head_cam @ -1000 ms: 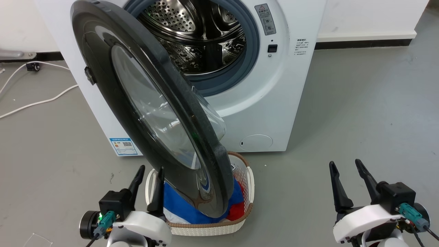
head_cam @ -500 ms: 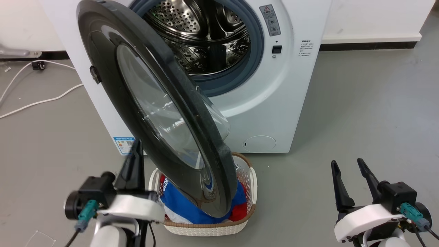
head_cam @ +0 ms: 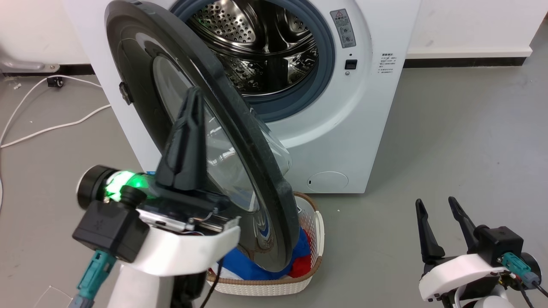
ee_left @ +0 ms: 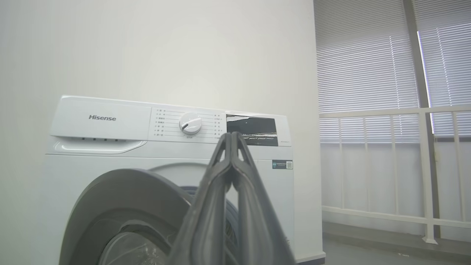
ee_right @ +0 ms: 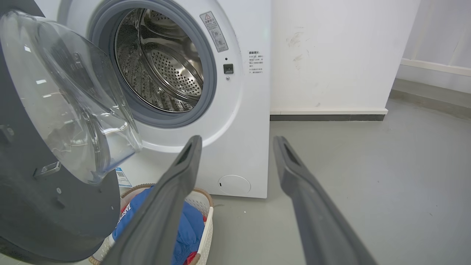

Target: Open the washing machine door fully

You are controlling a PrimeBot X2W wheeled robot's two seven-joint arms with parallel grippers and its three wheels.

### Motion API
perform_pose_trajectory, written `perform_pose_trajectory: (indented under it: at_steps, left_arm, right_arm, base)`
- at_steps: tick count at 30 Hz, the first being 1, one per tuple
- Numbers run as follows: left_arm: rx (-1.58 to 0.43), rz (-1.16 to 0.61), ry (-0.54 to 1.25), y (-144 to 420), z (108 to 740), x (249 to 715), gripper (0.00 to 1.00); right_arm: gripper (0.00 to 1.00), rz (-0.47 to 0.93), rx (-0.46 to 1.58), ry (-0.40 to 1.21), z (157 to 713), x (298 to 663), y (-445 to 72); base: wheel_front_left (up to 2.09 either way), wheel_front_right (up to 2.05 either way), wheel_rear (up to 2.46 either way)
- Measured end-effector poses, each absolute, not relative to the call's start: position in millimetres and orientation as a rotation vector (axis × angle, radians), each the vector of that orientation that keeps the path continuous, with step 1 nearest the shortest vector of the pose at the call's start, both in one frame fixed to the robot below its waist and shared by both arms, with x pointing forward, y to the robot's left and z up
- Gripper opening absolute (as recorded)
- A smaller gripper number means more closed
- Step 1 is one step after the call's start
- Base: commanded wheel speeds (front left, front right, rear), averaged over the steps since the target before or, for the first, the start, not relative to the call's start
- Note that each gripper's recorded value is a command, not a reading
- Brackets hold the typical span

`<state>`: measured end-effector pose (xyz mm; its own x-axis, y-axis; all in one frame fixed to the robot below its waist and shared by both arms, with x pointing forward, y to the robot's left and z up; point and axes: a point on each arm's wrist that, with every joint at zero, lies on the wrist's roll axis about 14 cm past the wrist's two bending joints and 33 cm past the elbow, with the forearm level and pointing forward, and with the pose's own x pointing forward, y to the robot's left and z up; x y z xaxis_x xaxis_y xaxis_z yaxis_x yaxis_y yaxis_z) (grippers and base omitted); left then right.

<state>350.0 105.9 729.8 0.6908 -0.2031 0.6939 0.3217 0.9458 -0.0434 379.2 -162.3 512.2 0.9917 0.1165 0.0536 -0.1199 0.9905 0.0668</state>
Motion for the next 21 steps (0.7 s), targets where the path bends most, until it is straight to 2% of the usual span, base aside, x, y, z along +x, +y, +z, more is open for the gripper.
perform_pose_trajectory:
  at_steps: [4, 10, 17, 21]
  left_arm:
    - [-0.198, -0.413, -0.798, 76, 753, 333, 0.0]
    - [-0.243, -0.623, -0.711, 24, 748, 311, 0.0]
    - [-0.306, -0.842, -0.409, -32, 691, 293, 0.0]
    - [-0.321, -0.957, -0.171, -62, 639, 276, 0.0]
  right_arm:
    - [1.0, 0.118, 0.071, -0.048, 512, 379, -162]
    - [1.0, 0.113, 0.075, -0.043, 511, 377, -164]
    - [1.0, 0.105, 0.081, -0.032, 509, 377, -166]
    - [1.0, 0.102, 0.084, -0.022, 506, 377, -167]
  base:
    - [0.0, 0.0, 0.0]
    - [0.0, 0.0, 0.0]
    - [0.0, 0.0, 0.0]
    - [0.0, 0.0, 0.0]
